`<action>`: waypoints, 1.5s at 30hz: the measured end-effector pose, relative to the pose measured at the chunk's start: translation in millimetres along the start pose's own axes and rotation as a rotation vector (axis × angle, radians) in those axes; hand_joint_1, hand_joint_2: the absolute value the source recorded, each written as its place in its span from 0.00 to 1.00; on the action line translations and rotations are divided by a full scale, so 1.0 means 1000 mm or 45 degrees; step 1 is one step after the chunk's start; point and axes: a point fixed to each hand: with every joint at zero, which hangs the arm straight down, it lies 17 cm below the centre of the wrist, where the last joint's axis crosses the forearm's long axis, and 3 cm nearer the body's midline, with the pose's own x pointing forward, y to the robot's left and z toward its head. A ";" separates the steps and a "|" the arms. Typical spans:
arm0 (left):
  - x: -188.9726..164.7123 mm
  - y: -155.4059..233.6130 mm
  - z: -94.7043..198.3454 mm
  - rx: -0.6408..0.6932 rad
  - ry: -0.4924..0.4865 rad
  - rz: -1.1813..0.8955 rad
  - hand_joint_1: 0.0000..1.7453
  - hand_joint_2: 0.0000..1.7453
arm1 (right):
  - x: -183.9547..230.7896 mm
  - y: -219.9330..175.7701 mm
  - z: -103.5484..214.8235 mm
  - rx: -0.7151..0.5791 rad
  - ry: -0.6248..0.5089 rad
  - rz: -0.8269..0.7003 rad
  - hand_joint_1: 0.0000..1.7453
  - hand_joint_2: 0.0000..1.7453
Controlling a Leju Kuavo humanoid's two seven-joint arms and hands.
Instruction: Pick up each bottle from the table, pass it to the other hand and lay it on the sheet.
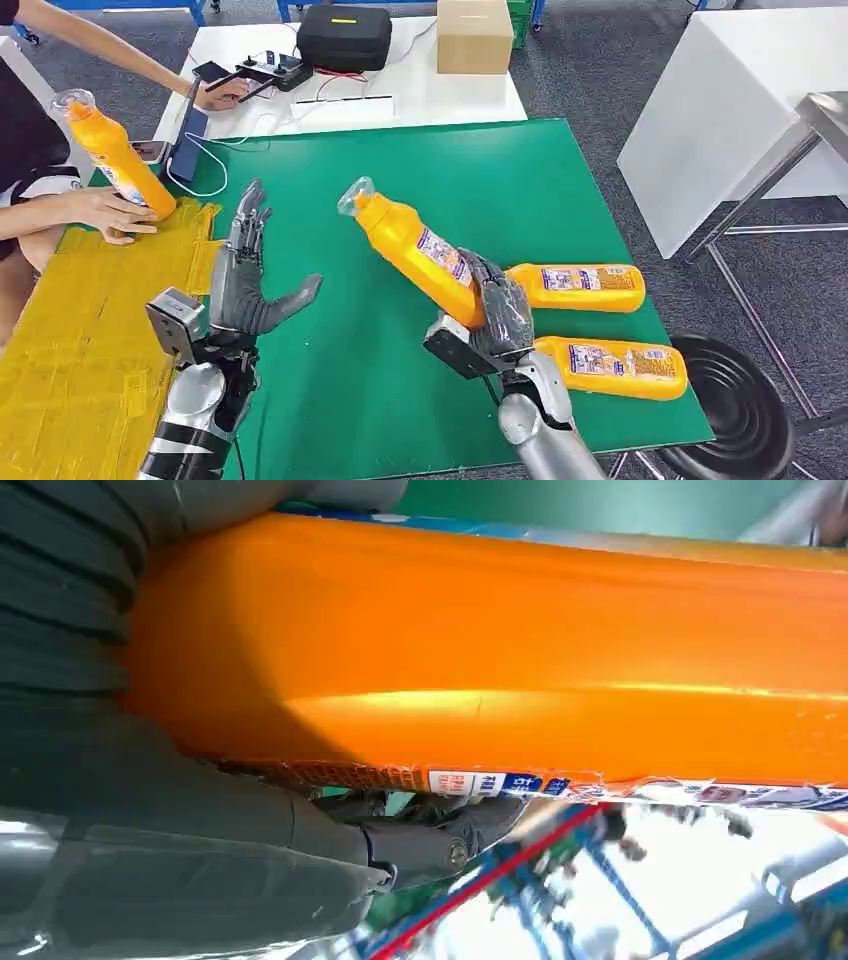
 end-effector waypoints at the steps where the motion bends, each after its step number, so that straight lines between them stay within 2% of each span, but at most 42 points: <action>1: -0.002 -0.005 0.000 -0.030 0.021 0.071 0.00 1.00 | -0.001 -0.004 0.000 -0.025 0.006 -0.001 1.00 1.00; 5: -0.013 -0.017 0.001 -0.121 0.094 0.305 0.00 1.00 | -0.001 -0.014 -0.002 -0.091 0.008 -0.065 1.00 1.00; 14: -0.029 -0.023 0.005 -0.177 0.175 0.540 0.00 1.00 | 0.013 -0.012 -0.007 -0.125 -0.017 -0.147 1.00 1.00; 22: -0.032 -0.028 0.000 -0.208 0.191 0.560 0.00 1.00 | 0.036 0.006 -0.014 -0.101 -0.060 -0.197 1.00 1.00; 28: -0.036 -0.029 -0.005 -0.211 0.204 0.562 0.00 1.00 | 0.060 0.027 -0.018 -0.047 -0.127 -0.160 1.00 1.00; 35: -0.038 -0.033 -0.010 -0.222 0.211 0.583 0.00 1.00 | 0.102 0.064 -0.014 0.030 -0.237 -0.156 1.00 1.00; 45: -0.041 -0.034 -0.015 -0.233 0.218 0.611 0.00 1.00 | 0.132 0.093 -0.009 0.089 -0.324 -0.131 1.00 1.00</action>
